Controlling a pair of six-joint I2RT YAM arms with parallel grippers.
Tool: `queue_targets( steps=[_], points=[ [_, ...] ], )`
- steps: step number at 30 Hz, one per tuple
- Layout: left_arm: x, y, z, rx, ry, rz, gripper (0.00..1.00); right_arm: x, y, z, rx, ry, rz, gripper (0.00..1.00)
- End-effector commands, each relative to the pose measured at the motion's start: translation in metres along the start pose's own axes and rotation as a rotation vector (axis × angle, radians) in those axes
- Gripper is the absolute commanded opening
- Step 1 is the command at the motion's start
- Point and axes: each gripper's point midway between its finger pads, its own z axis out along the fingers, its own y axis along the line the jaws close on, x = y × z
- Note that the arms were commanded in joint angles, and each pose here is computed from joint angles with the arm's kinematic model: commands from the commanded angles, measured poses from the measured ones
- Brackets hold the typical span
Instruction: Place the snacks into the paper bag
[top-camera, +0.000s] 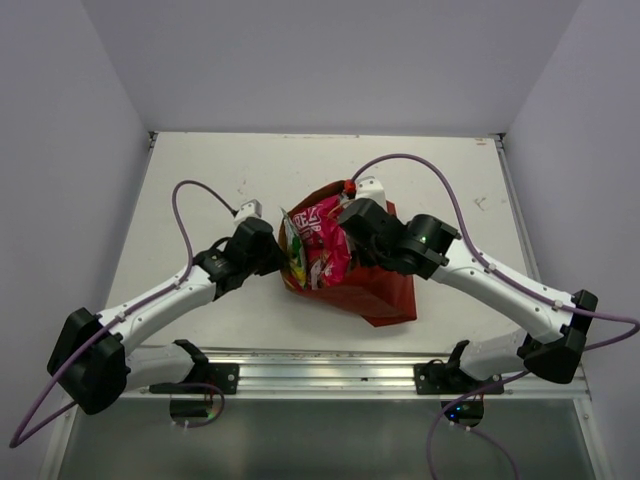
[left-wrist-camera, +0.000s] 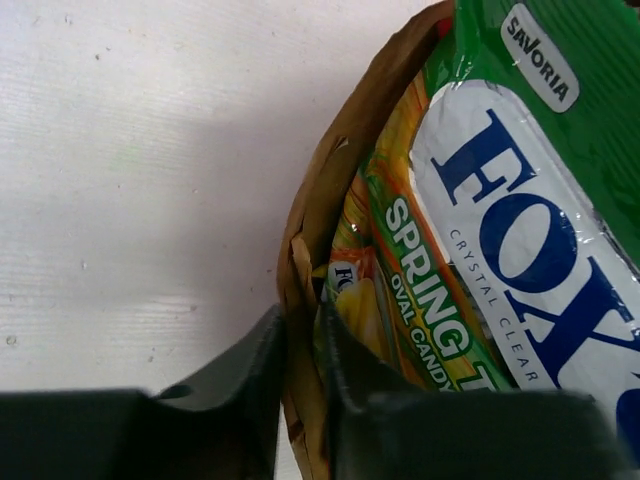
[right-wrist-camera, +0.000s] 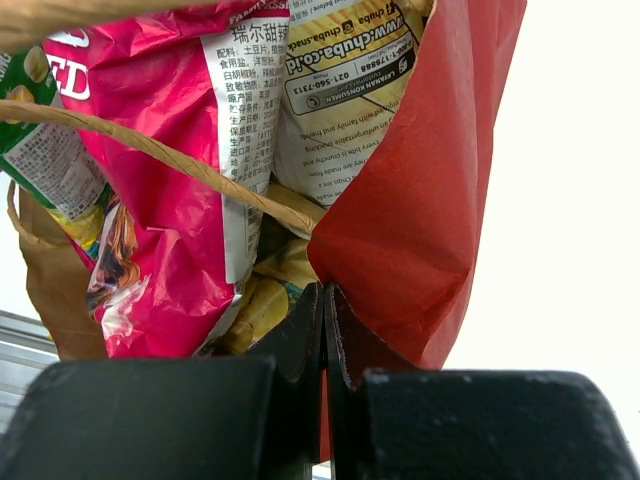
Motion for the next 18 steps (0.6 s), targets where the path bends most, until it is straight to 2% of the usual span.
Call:
queue_targets(
  steps=[1,3,4,8,11,18],
  points=[
    [-0.010,-0.004,0.000,0.027,-0.041,0.010,0.17,0.005,-0.017,-0.007,0.046,0.001,0.013,0.00],
    [-0.009,-0.004,0.000,0.028,-0.040,0.011,0.02,0.006,-0.016,-0.006,0.046,0.004,0.015,0.00],
    [-0.009,-0.005,0.000,0.030,-0.040,0.012,0.00,0.005,-0.016,-0.006,0.048,0.003,0.015,0.00],
    [-0.012,-0.009,-0.001,0.049,-0.051,0.009,0.00,0.005,-0.016,-0.006,0.047,0.002,0.018,0.00],
    [-0.030,-0.016,-0.014,0.056,-0.109,0.008,0.00,-0.001,-0.018,-0.010,0.054,-0.014,0.019,0.00],
    [-0.120,-0.076,-0.093,0.158,-0.315,-0.018,0.00,-0.039,-0.024,-0.042,0.046,-0.077,0.005,0.00]
  ],
)
